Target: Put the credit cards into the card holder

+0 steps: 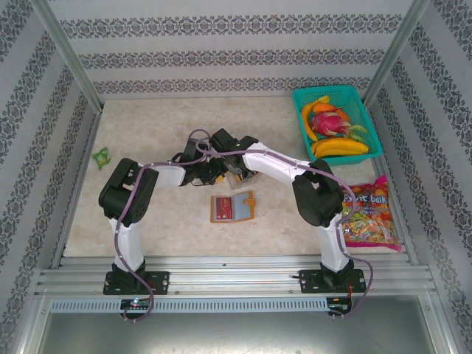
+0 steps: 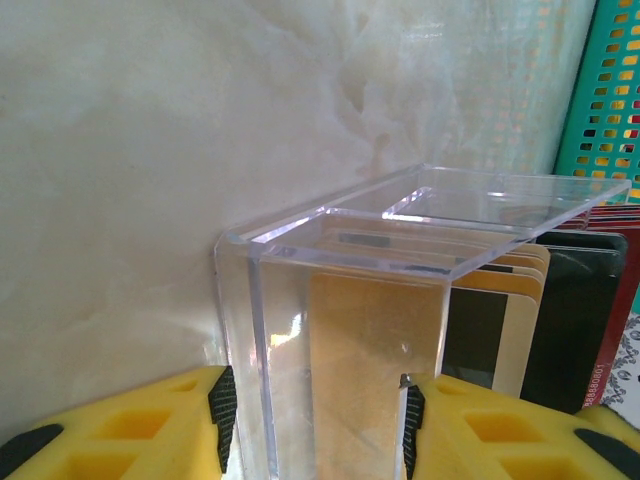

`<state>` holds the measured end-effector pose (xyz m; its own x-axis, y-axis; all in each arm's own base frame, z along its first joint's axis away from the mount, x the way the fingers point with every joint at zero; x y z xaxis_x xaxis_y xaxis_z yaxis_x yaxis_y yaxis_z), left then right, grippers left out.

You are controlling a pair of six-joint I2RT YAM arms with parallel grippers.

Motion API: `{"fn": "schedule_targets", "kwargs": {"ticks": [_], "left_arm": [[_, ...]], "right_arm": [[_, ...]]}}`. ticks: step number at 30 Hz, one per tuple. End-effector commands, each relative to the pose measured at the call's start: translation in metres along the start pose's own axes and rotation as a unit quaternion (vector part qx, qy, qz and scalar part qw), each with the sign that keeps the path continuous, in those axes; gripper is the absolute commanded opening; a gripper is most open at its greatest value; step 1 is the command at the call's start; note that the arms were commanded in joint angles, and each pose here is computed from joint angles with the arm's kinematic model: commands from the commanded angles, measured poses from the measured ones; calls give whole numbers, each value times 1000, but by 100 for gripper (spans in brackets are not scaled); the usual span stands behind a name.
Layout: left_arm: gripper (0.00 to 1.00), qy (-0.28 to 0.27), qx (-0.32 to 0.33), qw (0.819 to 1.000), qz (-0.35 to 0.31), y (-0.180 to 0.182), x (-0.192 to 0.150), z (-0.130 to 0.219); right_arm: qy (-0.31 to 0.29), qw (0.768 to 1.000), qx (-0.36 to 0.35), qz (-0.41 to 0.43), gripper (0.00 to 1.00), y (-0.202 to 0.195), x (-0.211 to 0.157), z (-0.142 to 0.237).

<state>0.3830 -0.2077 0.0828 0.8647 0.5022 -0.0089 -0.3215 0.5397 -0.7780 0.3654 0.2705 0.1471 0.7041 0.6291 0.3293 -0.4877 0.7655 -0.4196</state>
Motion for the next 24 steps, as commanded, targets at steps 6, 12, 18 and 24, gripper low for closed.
{"fn": "schedule_targets", "kwargs": {"ticks": [6,12,18,24], "left_arm": [[48,6,40,999,17,19,-1,-4],[48,5,39,999,18,19,-2,-3],[47,5,43,999,18,21,-2,-2],[47,5,45,999,18,22,-3,-2]], "right_arm": [[9,1000,-9,-1,41,5,-1,-8],[33,999,-25,10,41,10,-11,-25],[23,999,-48,1,38,0,-11,-15],[10,997,-71,1,35,-12,-8,-4]]}}
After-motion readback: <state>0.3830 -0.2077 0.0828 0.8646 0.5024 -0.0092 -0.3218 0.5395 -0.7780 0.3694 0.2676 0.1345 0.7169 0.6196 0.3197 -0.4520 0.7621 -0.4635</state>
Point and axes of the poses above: each hand's point on the last joint's axis, 136 mm out from that joint toward the fingers, its own z axis back along the fingers, its own y axis along the line the jaws close on, x = y × z, the point moved 7 cm from there along z, back along the fingers, and after that the axes turned 7 degrees about z, right-handed, at the moved point
